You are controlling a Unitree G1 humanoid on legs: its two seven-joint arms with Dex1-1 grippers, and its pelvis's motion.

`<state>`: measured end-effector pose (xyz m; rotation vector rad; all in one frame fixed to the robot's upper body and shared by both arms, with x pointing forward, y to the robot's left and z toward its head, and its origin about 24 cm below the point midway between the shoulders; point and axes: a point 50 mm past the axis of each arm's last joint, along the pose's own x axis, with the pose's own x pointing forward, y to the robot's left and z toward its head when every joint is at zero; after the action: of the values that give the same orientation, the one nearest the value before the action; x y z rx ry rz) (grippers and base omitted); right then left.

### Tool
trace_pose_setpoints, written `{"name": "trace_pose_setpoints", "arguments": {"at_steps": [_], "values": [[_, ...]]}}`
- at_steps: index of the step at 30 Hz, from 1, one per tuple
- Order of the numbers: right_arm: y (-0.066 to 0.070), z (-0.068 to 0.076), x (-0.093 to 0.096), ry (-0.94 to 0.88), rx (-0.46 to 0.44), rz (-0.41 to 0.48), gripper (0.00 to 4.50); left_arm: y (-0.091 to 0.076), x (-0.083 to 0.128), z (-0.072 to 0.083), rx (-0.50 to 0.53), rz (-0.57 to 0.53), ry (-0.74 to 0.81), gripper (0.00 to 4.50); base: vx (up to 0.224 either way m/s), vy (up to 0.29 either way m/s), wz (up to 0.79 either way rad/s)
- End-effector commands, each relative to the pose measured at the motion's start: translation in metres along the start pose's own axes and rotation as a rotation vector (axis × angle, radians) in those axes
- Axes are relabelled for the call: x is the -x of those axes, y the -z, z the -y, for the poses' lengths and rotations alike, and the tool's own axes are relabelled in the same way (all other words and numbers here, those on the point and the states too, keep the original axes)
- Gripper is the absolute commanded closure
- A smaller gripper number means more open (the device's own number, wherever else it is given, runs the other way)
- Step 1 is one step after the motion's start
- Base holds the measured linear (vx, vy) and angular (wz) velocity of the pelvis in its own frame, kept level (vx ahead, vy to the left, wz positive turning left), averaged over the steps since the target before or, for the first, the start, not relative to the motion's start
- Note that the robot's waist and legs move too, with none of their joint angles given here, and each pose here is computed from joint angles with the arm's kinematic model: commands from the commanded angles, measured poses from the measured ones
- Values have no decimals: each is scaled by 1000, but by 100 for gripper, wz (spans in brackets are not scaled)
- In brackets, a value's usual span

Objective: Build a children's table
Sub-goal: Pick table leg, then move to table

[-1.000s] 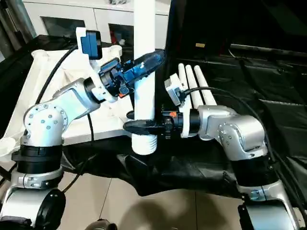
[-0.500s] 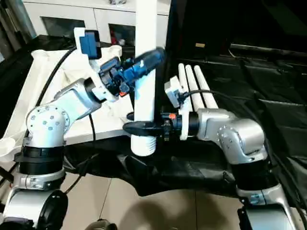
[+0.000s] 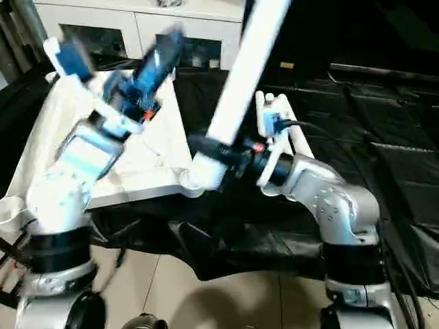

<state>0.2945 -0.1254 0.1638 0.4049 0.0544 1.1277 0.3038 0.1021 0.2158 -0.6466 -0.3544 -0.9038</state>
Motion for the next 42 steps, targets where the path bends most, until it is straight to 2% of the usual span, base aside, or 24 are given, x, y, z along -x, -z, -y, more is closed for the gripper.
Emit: {"name": "trace_pose_setpoints", "arguments": {"at_steps": [1, 2, 3, 4, 5, 6, 8, 9, 10, 12, 15, 17, 19, 20, 21, 23, 26, 29, 31, 35, 37, 42], "values": [[-9, 0, 6, 89, 71, 38, 259, 2, 5, -6, -139, -72, -110, 154, 0, 0, 0], [-9, 0, 6, 89, 71, 38, 259, 2, 5, -6, -139, -72, -110, 154, 0, 0, 0], [-9, 2, 8, 132, 83, 36, 259, 4, 9, -12, -212, -113, -184, 154, 0, 0, 0], [-9, 2, 9, 148, 88, 35, 259, 5, 11, -14, -240, -128, -212, 154, 0, 0, 0], [-1, 11, 14, 315, 156, -29, 259, 9, 29, -26, -403, -193, -353, 154, 0, 0, 0], [-1, 11, 14, 315, 156, -29, 259, 9, 29, -26, -403, -193, -353, 154, 0, 0, 0], [17, 25, 29, 632, 169, -61, 259, 16, 73, -38, -600, -328, -618, 154, 0, 0, 0], [17, 25, 29, 632, 169, -61, 259, 16, 73, -38, -600, -328, -618, 154, 0, 0, 0], [22, 24, 31, 675, 175, -68, 259, 17, 82, -37, -610, -347, -647, 154, 0, 0, 0], [30, 22, 35, 777, 242, -79, 259, 17, 97, -35, -702, -342, -703, 154, 0, 0, 0], [31, 21, 37, 831, 279, -78, 259, 16, 104, -36, -737, -323, -753, 154, 0, 0, 0], [31, 17, 47, 910, 367, -17, 259, 13, 119, -35, -810, -264, -840, 154, 0, 0, 0], [31, 16, 53, 959, 399, 27, 259, 12, 126, -32, -861, -248, -875, 154, 0, 0, 0], [31, 17, 57, 1002, 416, 39, 259, 12, 127, -31, -868, -241, -873, 154, 0, 0, 0], [37, 21, 63, 1053, 412, 16, 259, 14, 131, -27, -847, -232, -867, 154, 0, 0, 0], [45, 21, 67, 1018, 341, 9, 259, 17, 135, -24, -840, -249, -858, 154, 0, 0, 0], [48, 17, 65, 966, 293, 22, 259, 19, 139, -25, -820, -258, -863, 154, 0, 0, 0], [50, 13, 59, 927, 281, 32, 259, 21, 143, -26, -792, -256, -877, 154, 0, 0, 0], [53, 10, 55, 901, 292, 25, 259, 26, 144, -27, -777, -271, -866, 154, 0, 0, 0], [64, 6, 46, 818, 331, -62, 259, 34, 142, -23, -776, -317, -811, 154, 0, 0, 0], [64, 5, 44, 801, 362, -76, 259, 34, 142, -23, -776, -316, -812, 154, 23, 11, 19], [64, 6, 42, 789, 333, -59, 259, 34, 142, -23, -770, -320, -806, 154, 29, 14, 44]]}}
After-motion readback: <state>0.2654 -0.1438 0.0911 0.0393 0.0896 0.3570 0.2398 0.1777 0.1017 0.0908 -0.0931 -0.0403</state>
